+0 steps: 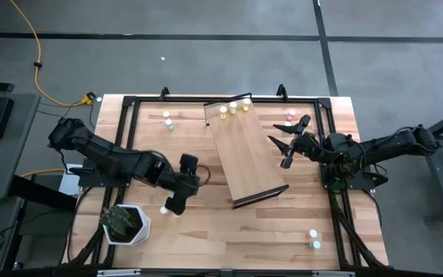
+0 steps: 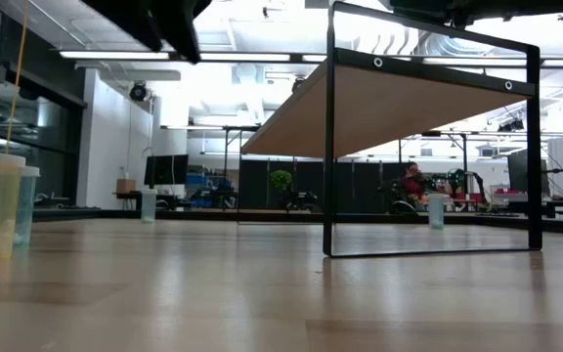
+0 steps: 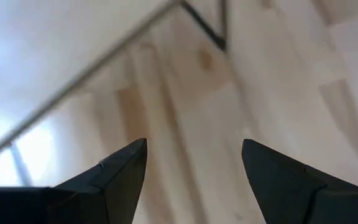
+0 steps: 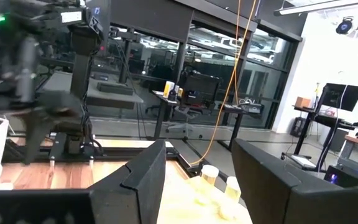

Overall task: Pick and place medicine bottles onto shelf by color
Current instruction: Put the yellow pill bottle on the shelf aligned with the other yellow pill bottles

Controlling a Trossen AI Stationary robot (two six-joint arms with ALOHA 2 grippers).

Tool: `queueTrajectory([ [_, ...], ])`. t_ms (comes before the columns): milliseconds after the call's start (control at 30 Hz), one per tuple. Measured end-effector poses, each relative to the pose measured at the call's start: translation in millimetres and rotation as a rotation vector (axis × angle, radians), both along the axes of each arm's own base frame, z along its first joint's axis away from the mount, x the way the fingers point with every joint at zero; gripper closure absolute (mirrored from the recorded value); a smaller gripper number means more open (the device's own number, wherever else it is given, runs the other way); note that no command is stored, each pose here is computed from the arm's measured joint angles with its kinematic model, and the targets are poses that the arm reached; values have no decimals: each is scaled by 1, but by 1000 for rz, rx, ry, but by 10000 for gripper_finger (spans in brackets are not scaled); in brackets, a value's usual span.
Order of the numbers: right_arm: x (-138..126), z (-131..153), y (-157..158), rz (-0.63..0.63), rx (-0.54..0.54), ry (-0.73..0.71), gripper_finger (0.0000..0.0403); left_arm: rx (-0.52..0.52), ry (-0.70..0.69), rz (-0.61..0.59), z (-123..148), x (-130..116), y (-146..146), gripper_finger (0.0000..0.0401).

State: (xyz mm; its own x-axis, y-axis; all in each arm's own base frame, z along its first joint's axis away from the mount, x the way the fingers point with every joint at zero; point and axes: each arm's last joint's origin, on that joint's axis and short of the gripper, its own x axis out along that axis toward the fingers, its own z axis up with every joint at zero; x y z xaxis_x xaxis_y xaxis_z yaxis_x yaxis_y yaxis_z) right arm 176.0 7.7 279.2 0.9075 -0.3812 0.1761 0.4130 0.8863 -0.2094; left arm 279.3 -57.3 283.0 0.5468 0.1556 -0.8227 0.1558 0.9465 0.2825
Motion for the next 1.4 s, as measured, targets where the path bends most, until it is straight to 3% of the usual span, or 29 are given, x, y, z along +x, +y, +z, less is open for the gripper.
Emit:
queueTrajectory([
  [233, 0, -1, 0, 0, -1, 5, 226, 27, -269, 102, 44, -10, 51, 149],
  [433, 0, -1, 0, 0, -2, 12, 226, 15, -558, 100, 71, -18, 85, 149],
  [767, 1, -3, 0, 0, -4, 32, 226, 43, -957, 199, 23, -47, 111, 149],
  [967, 1, -3, 0, 0, -4, 31, 226, -32, -1203, 237, 1, -61, 109, 149],
  [1133, 1, -3, 0, 0, -1, 30, 226, -95, -1219, 266, -12, -64, 108, 149],
  [1400, 0, -3, -1, -48, 7, 28, 226, -96, -1228, 265, -11, -65, 108, 149],
])
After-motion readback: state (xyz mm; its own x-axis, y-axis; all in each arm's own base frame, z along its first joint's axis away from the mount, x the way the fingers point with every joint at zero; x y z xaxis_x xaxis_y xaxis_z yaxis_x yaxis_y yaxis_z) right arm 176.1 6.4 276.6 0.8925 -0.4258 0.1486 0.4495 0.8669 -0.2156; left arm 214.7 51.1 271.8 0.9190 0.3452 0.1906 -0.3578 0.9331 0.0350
